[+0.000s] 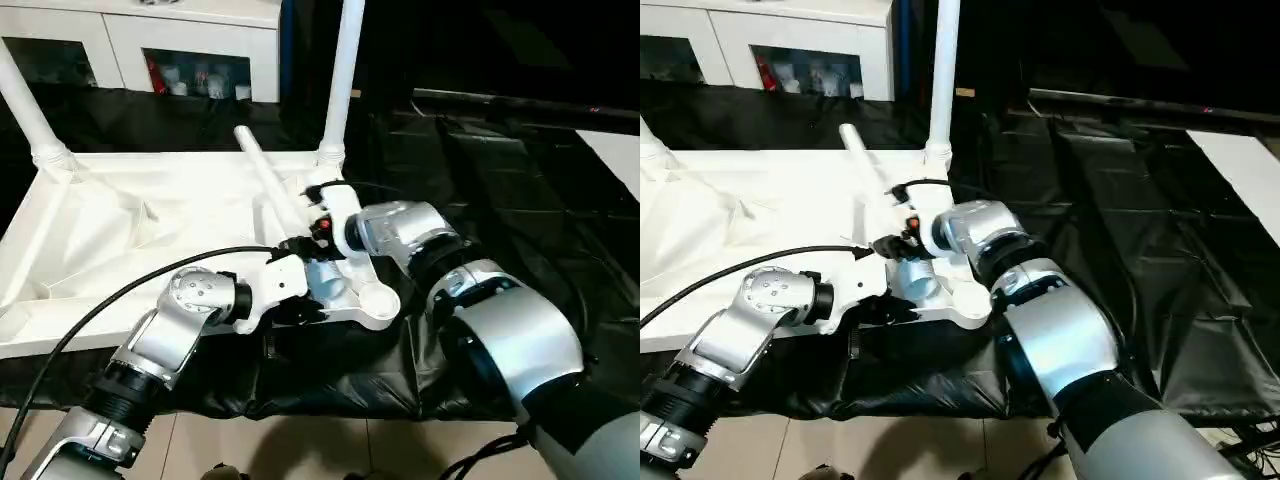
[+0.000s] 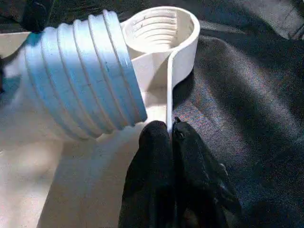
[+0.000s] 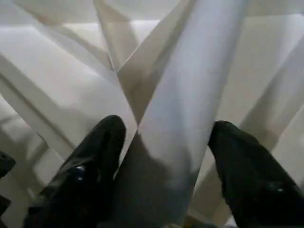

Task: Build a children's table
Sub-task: Insert table leg to table base

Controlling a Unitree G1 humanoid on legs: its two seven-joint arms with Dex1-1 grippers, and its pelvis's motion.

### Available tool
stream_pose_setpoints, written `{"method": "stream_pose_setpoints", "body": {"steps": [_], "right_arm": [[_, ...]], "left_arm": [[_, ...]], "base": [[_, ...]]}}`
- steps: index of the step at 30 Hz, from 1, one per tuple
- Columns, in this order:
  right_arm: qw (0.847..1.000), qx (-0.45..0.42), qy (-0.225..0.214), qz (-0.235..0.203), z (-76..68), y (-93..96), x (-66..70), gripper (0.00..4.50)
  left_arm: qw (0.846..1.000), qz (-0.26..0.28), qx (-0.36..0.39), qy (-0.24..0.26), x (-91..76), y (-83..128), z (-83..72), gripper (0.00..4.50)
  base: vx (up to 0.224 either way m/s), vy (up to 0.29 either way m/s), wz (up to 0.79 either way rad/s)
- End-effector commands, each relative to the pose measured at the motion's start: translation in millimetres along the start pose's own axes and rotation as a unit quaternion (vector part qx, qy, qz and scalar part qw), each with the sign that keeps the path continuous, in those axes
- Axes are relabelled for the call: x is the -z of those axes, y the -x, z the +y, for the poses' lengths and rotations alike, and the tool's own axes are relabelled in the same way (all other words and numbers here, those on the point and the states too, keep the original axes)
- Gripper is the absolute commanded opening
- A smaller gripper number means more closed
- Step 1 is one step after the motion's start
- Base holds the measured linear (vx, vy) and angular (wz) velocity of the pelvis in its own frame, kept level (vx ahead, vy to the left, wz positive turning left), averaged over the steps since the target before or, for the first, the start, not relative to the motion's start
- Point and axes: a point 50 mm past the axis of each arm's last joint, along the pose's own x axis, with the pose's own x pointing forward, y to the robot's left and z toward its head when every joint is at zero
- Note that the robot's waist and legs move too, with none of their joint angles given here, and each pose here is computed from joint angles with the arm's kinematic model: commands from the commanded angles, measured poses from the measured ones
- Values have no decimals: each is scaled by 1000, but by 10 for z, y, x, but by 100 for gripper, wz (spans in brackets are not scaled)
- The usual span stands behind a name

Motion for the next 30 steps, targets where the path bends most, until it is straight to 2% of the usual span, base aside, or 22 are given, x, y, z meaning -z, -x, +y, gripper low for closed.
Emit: {"method": "stream_pose_setpoints", "body": {"steps": [1, 2, 4, 5, 7, 9, 14, 15, 16, 18, 22, 24, 25, 26, 27, 28, 29, 30], "right_arm": [[999, 22, -37, 9, -113, 22, 163, 267], [999, 18, -51, -1, -121, 28, 164, 259], [997, 12, -73, -18, -146, 45, 174, 255], [994, 0, -101, -39, -165, 65, 176, 247], [990, -14, -126, -68, -202, 103, 167, 226], [985, -24, -140, -93, -247, 151, 151, 214], [978, -34, -165, -123, -337, 250, 134, 181], [972, -39, -180, -149, -394, 319, 107, 163], [970, -40, -183, -153, -402, 330, 102, 163], [957, -51, -213, -190, -482, 443, 57, 143], [954, -58, -219, -197, -528, 506, 73, 110], [957, -58, -214, -187, -553, 521, 141, 90], [957, -58, -214, -187, -553, 521, 141, 90], [962, -56, -194, -184, -558, 515, 176, 90], [965, -53, -180, -186, -561, 512, 190, 67], [965, -52, -178, -187, -561, 512, 187, 67], [965, -49, -165, -198, -554, 512, 147, 111], [963, -53, -154, -216, -536, 515, 83, 111]], "left_arm": [[1000, -5, 2, -3, -21, -64, -14, 0], [1000, -8, 6, 4, -25, -60, -13, 44], [1000, -12, 10, 8, -35, -42, -8, 55], [1000, -24, 13, 10, -67, -16, -5, 55], [999, -47, 10, 11, -131, 21, 9, 89], [998, -63, 9, 8, -180, 59, 21, 100], [996, -85, 13, 14, -222, 124, 36, 136], [994, -100, 17, 27, -236, 161, 38, 138], [994, -102, 16, 29, -237, 166, 39, 138], [992, -116, 14, 42, -240, 227, 51, 138], [990, -122, 16, 67, -224, 295, 61, 138], [988, -121, 14, 98, -194, 353, 86, 138], [988, -121, 14, 98, -194, 353, 86, 138], [986, -119, 7, 116, -170, 388, 113, 138], [984, -120, 5, 130, -157, 416, 126, 138], [984, -119, 1, 132, -153, 420, 133, 138], [982, -115, -25, 148, -127, 443, 186, 138], [980, -111, -47, 156, -107, 463, 233, 138]], "base": [[0, 0, 0], [0, 0, 0], [0, 0, 0], [0, 0, 0], [0, 0, 0], [0, 0, 0], [0, 0, 0], [0, 0, 0], [0, 0, 0], [0, 0, 0], [0, 0, 0], [0, 0, 0], [0, 0, 0], [0, 0, 0], [0, 0, 0], [0, 0, 0], [0, 0, 0], [0, 0, 0]]}}
